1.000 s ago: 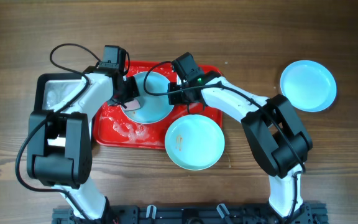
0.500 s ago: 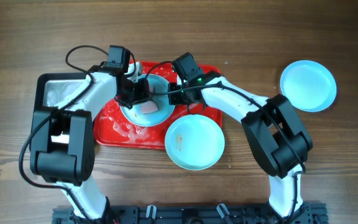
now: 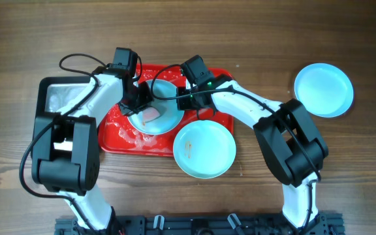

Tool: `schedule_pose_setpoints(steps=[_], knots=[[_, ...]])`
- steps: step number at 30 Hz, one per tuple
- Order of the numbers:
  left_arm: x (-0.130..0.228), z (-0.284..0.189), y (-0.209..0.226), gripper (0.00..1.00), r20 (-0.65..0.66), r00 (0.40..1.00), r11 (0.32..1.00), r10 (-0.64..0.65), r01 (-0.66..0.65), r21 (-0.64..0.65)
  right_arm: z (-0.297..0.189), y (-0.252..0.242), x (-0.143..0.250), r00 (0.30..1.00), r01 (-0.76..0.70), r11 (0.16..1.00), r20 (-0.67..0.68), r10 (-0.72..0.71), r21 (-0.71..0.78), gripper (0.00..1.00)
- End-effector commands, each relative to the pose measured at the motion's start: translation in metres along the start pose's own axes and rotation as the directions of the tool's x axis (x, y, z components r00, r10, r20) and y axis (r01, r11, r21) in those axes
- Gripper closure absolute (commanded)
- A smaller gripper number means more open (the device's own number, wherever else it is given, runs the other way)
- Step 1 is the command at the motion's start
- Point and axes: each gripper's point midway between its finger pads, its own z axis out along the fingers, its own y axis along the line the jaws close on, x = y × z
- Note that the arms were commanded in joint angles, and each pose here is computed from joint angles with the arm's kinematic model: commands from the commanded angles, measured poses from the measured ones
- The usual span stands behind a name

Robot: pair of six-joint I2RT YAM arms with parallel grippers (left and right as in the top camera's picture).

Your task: Clean dirty plates on tray and stack at the side

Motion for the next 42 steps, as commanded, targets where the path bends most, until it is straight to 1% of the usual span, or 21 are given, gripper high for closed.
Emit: schedule_pose_setpoints(steps=[1,4,6,7,10,13,15,19,21,22,23,24,25,26,28,30,32,35,36,40,42], knots=[[0.036,0.003,-0.003,0.96,-0.197,0.977,0.99,-0.084,0.104,0.093,0.014,-0.012,0.012,0.999,0.0,0.999,-0.046,0.002,0.032,0.96],[0.029,-0.006,-0.033,0.96,-0.216,0.976,0.95,-0.013,0.079,0.301,0.014,-0.012,0.012,0.999,0.0,0.999,-0.047,0.001,0.032,0.96],[0.009,-0.006,-0.041,0.96,-0.134,0.991,0.938,0.007,0.04,0.346,0.014,-0.011,0.012,0.999,0.001,1.0,-0.049,0.0,0.029,0.96],[0.0,-0.005,-0.041,0.96,-0.086,0.996,0.94,0.011,0.019,0.339,0.014,-0.011,0.012,0.999,0.001,1.0,-0.048,0.0,0.029,0.96],[-0.03,0.003,-0.016,0.96,0.069,0.997,0.985,-0.034,0.022,0.172,0.014,-0.011,0.012,0.999,0.001,1.0,-0.049,0.0,0.029,0.96],[-0.039,0.011,0.015,0.96,0.136,0.988,0.997,-0.072,0.073,-0.001,0.014,-0.011,0.012,0.999,0.001,1.0,-0.049,0.0,0.029,0.96],[-0.028,0.018,0.039,0.96,0.103,0.986,0.985,-0.132,0.143,-0.099,0.014,-0.011,0.012,0.999,0.002,1.0,-0.049,0.0,0.029,0.96],[0.011,0.022,0.049,0.96,-0.068,0.983,0.977,-0.172,0.161,-0.139,0.014,-0.011,0.012,0.999,0.002,1.0,-0.048,0.0,0.029,0.96],[0.032,0.02,0.037,0.96,-0.187,0.973,0.99,-0.132,0.12,-0.07,0.014,-0.011,0.012,0.999,0.002,1.0,-0.049,-0.001,0.028,0.96],[0.041,0.018,0.025,0.96,-0.241,0.966,0.996,-0.09,0.094,0.006,0.014,-0.011,0.012,0.999,0.002,1.0,-0.05,0.0,0.026,0.96],[0.047,0.015,0.004,0.96,-0.286,0.958,0.989,-0.015,0.057,0.137,0.014,-0.011,0.012,0.999,0.002,1.0,-0.049,-0.001,0.025,0.96],[0.047,0.011,-0.014,0.96,-0.292,0.955,0.967,0.049,0.027,0.252,0.014,-0.011,0.012,0.999,0.002,1.0,-0.049,-0.001,0.025,0.96],[0.042,0.01,-0.024,0.96,-0.271,0.96,0.953,0.07,0.016,0.303,0.014,-0.01,0.012,0.999,0.002,1.0,-0.049,-0.001,0.025,0.96],[0.027,0.011,-0.032,0.96,-0.202,0.975,0.94,0.094,-0.02,0.34,0.014,-0.011,0.013,0.999,0.002,1.0,-0.05,0.0,0.026,0.96],[0.008,0.013,-0.037,0.96,-0.118,0.988,0.936,0.1,-0.053,0.347,0.014,-0.011,0.013,0.999,0.002,1.0,-0.051,0.0,0.026,0.96],[-0.01,0.02,-0.026,0.96,-0.046,0.998,0.966,0.031,-0.018,0.258,0.014,-0.011,0.013,0.999,0.002,1.0,-0.05,-0.001,0.026,0.96],[-0.026,0.026,-0.005,0.96,0.034,0.999,0.991,-0.028,0.024,0.129,0.014,-0.011,0.013,0.999,0.002,1.0,-0.05,0.0,0.026,0.96],[-0.033,0.026,0.039,0.96,0.111,0.99,0.989,-0.09,0.102,-0.105,0.014,-0.011,0.013,0.999,0.003,1.0,-0.05,-0.001,0.026,0.96],[-0.029,0.024,0.054,0.96,0.112,0.989,0.977,-0.091,0.111,-0.183,0.014,-0.011,0.013,0.999,0.002,1.0,-0.05,-0.001,0.026,0.96],[-0.001,0.013,0.093,0.96,0.045,0.993,0.917,-0.113,0.121,-0.381,0.014,-0.011,0.012,0.999,0.002,1.0,-0.05,0.0,0.026,0.96],[0.011,0.011,0.098,0.96,0.006,0.991,0.905,-0.131,0.122,-0.408,0.014,-0.011,0.012,0.999,0.002,1.0,-0.05,-0.001,0.025,0.96]])
